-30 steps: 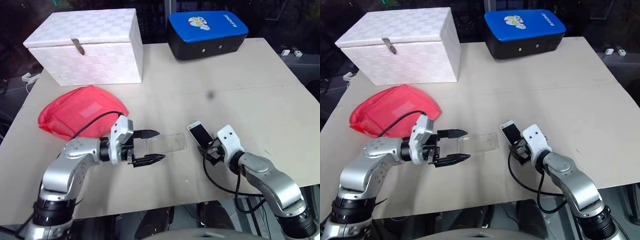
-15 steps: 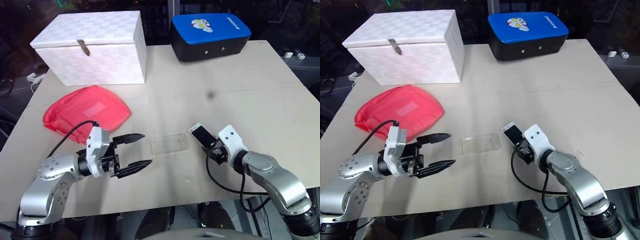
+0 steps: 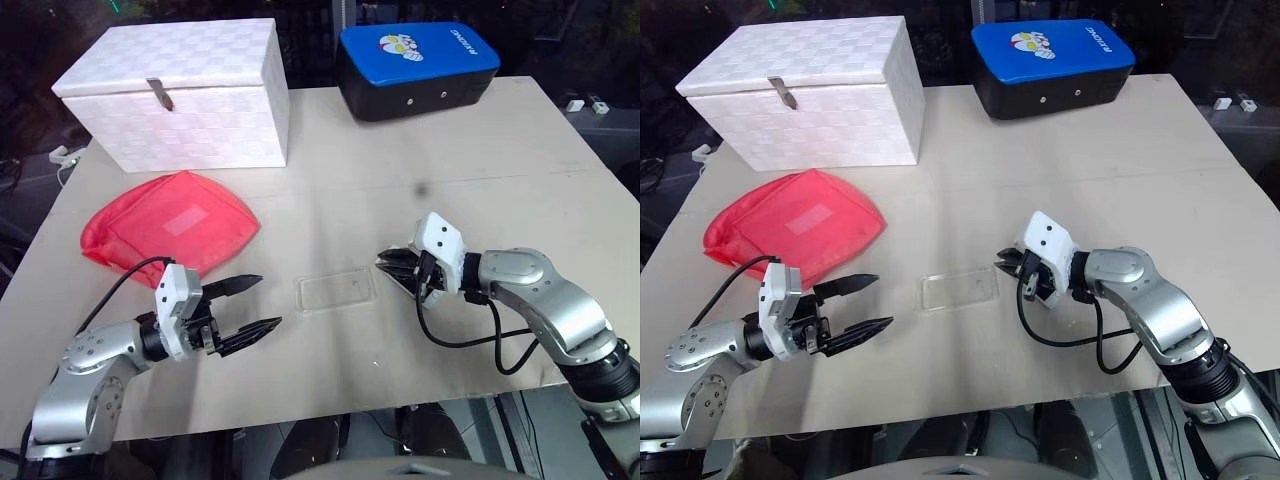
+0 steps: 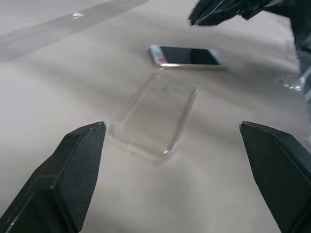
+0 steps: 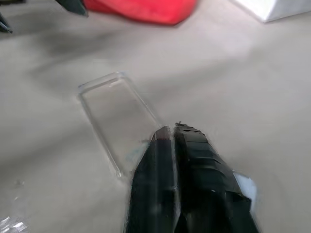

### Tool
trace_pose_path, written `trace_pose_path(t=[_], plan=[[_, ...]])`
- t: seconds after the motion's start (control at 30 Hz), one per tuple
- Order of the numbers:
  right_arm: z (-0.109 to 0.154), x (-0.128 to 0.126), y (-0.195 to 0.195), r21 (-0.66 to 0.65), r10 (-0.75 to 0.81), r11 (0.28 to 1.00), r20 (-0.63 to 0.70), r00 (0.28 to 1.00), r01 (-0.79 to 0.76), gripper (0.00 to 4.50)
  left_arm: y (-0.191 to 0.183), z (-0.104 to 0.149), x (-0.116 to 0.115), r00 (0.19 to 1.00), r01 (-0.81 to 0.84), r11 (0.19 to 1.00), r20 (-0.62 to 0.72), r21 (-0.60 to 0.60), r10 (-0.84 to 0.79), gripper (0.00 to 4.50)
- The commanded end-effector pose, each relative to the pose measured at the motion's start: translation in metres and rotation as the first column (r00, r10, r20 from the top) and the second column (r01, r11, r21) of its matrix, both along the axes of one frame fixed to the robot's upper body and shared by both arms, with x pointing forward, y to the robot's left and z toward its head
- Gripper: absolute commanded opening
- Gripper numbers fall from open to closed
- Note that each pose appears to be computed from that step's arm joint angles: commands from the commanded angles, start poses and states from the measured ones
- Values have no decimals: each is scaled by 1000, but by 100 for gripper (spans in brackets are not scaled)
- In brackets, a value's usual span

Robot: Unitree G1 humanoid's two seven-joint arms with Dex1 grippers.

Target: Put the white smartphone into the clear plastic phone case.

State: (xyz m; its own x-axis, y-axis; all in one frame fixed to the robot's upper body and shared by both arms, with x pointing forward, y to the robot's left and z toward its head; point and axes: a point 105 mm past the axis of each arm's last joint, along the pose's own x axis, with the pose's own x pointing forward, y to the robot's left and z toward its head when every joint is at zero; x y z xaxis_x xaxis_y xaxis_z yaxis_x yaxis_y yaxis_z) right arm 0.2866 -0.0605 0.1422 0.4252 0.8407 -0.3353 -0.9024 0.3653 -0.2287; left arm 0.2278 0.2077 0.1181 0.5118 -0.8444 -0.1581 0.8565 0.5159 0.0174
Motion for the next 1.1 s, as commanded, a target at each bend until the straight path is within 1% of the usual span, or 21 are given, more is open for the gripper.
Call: trace_pose_path(t=[0.03, 0.07, 0.1, 0.13, 0.17, 0.2, 0.23, 0.27, 0.3, 0.43, 0.6, 0.7, 0.73, 0.77, 0.83, 0.9, 1.0, 1.07, 1.1], plan=[[-8, 7, -29, -58, -136, 989, -30, 990, 135, 196, 2, 11, -3, 998, -15, 1000, 61, 11, 14, 450], [-12, 5, -33, -74, -160, 985, -50, 986, 156, 215, 1, 11, -4, 998, -11, 1000, 65, 10, 11, 450], [-14, 4, -37, -83, -195, 979, -70, 978, 189, 266, 1, 11, -5, 998, -7, 1000, 69, 10, 7, 450], [-17, 3, -40, -89, -228, 971, -93, 969, 220, 291, 1, 12, -7, 998, -1, 1000, 70, 10, 0, 450], [-21, 0, -42, -106, -250, 965, -118, 961, 238, 337, 0, 12, -9, 997, 19, 1000, 68, 11, -20, 450], [-24, -2, -43, -122, -268, 960, -132, 954, 253, 368, -1, 14, -12, 997, 47, 999, 68, 12, -48, 450], [-28, -2, -45, -133, -302, 950, -144, 942, 284, 414, -1, 15, -15, 995, 71, 997, 70, 13, -72, 450], [-32, 0, -47, -140, -342, 936, -156, 927, 322, 448, -1, 17, -17, 993, 91, 996, 69, 11, -92, 450], [-34, 1, -49, -143, -371, 926, -164, 914, 350, 448, -1, 18, -18, 992, 102, 995, 68, 10, -102, 450], [-50, -2, -50, -197, -415, 905, -199, 888, 378, 448, 7, 20, -16, 988, 126, 991, 85, 34, -129, 450], [-70, -6, -56, -282, -451, 878, -215, 866, 387, 448, 10, 14, -18, 988, 129, 991, 84, 40, -132, 450], [-80, -7, -54, -314, -441, 876, -216, 871, 366, 368, 10, 12, -17, 988, 120, 992, 94, 32, -123, 450], [-82, -8, -53, -321, -433, 878, -215, 875, 356, 323, 10, 12, -17, 988, 117, 993, 96, 30, -120, 450], [-85, -9, -53, -329, -428, 877, -206, 880, 350, 292, 10, 11, -17, 988, 116, 993, 97, 30, -118, 450], [-87, -10, -53, -333, -419, 879, -195, 887, 342, 285, 10, 10, -18, 989, 113, 993, 96, 30, -115, 450], [-80, -7, -53, -296, -413, 888, -176, 893, 352, 278, 11, 8, -18, 990, 106, 994, 94, 28, -108, 450], [-49, 4, -47, -167, -363, 924, -107, 926, 343, 278, 12, 7, -19, 992, 90, 996, 89, 23, -91, 450], [-27, 8, -41, -110, -287, 953, -41, 957, 281, 278, 13, 6, -19, 993, 80, 997, 87, 21, -82, 450], [-18, 7, -37, -89, -248, 965, -29, 968, 245, 278, 14, 5, -18, 994, 72, 997, 85, 19, -74, 450]])
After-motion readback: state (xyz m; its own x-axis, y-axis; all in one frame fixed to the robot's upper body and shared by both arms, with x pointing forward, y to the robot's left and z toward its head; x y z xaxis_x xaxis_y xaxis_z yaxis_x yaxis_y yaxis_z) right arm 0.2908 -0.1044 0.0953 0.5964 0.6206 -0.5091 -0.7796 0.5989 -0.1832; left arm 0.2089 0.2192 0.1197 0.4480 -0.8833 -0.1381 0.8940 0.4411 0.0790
